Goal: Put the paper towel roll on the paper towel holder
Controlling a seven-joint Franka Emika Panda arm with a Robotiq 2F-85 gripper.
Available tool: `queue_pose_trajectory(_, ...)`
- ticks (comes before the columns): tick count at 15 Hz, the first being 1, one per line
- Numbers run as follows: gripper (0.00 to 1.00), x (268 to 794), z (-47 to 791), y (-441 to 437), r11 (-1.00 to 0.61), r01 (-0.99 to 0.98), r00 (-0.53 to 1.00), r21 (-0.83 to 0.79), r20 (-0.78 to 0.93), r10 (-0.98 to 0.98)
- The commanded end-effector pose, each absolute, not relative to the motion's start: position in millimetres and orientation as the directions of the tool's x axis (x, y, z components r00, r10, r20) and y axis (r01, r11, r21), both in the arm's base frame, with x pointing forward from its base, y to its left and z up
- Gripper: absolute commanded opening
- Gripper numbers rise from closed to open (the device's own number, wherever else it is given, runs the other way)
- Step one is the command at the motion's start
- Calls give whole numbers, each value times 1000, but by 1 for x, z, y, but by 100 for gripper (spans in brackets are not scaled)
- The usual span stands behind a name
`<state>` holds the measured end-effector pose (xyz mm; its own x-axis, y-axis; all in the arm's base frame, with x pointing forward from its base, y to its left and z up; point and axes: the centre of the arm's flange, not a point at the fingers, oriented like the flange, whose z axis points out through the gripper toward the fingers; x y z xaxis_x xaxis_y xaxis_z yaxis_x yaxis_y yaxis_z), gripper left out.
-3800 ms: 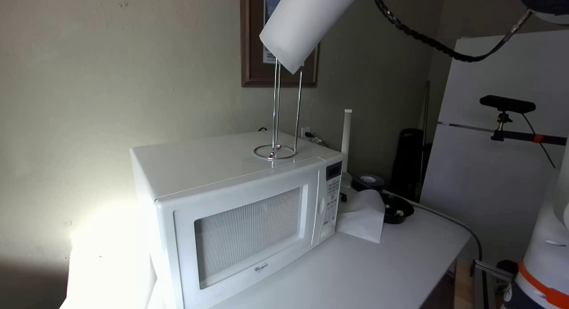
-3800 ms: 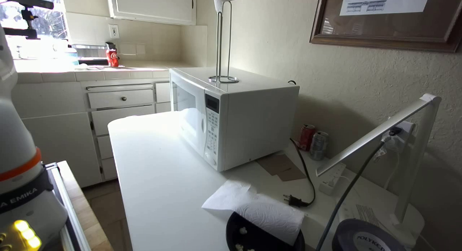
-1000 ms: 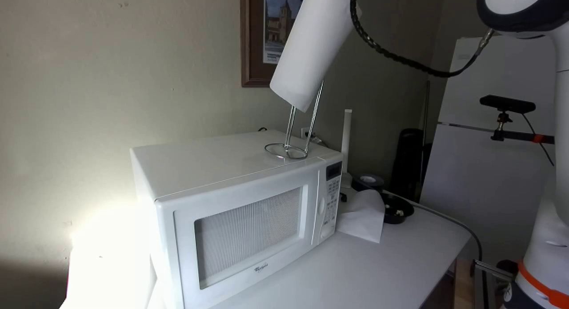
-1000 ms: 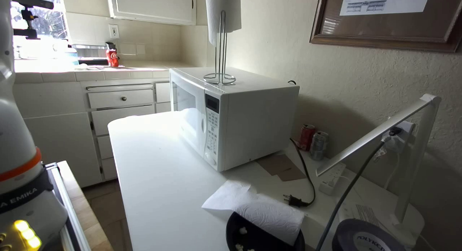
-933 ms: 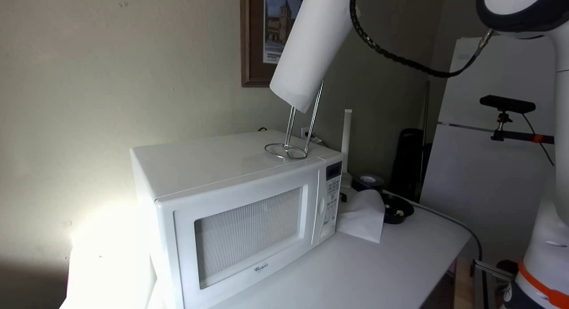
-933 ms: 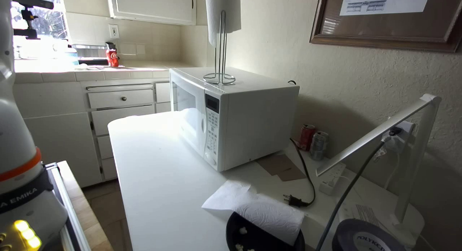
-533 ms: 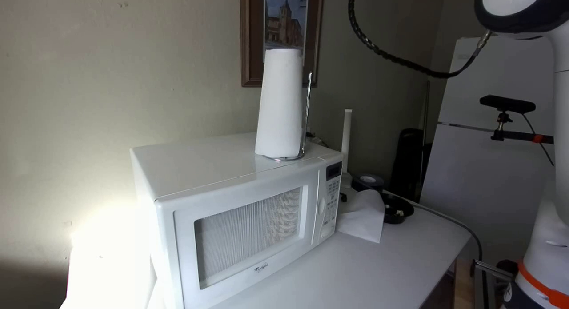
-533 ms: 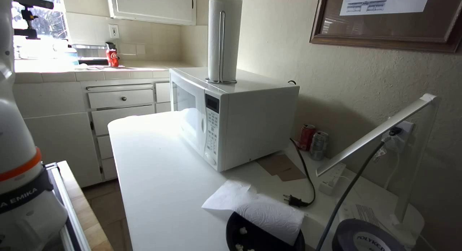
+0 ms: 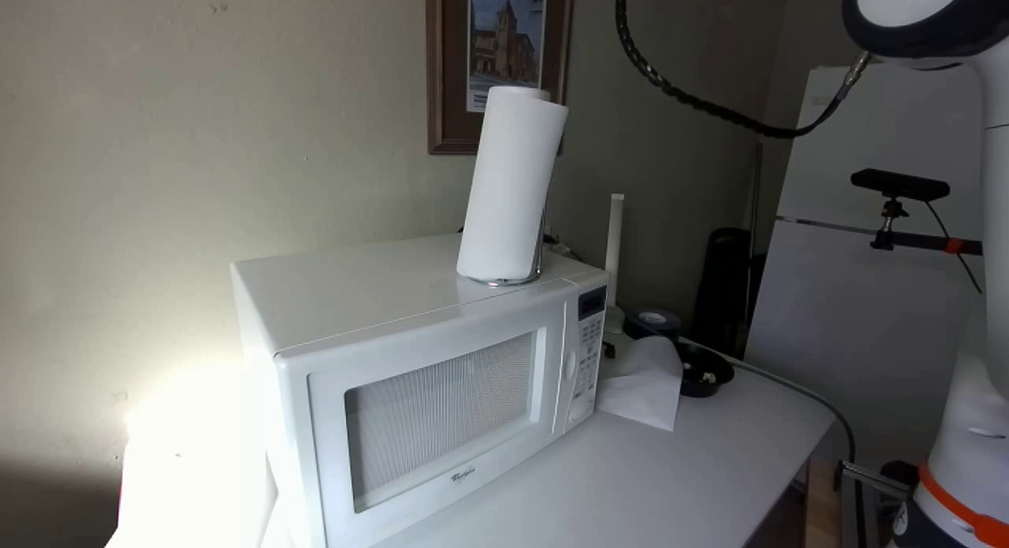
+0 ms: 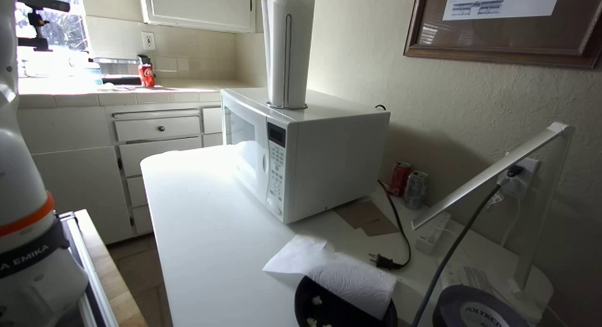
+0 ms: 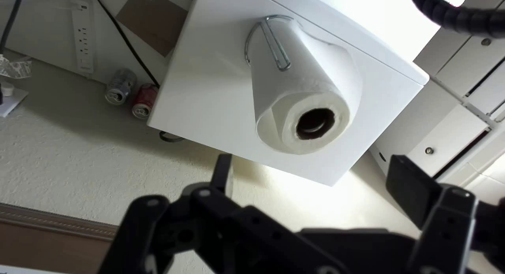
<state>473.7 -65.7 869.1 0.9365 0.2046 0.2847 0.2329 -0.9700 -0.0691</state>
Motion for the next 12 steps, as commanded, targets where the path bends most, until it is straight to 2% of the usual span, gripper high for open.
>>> queue_pose_trajectory(1, 100, 467, 868, -67, -972, 226, 946, -61, 250, 204)
queue_pose_trajectory(9, 100, 455, 834, -73, -962, 263, 926, -80, 301, 228)
queue_pose_trajectory(10, 100, 475, 865, -78, -969, 237, 937, -66, 281, 210)
queue_pose_trajectory(12, 100, 476, 865, -77, -968, 243, 933, -69, 288, 214)
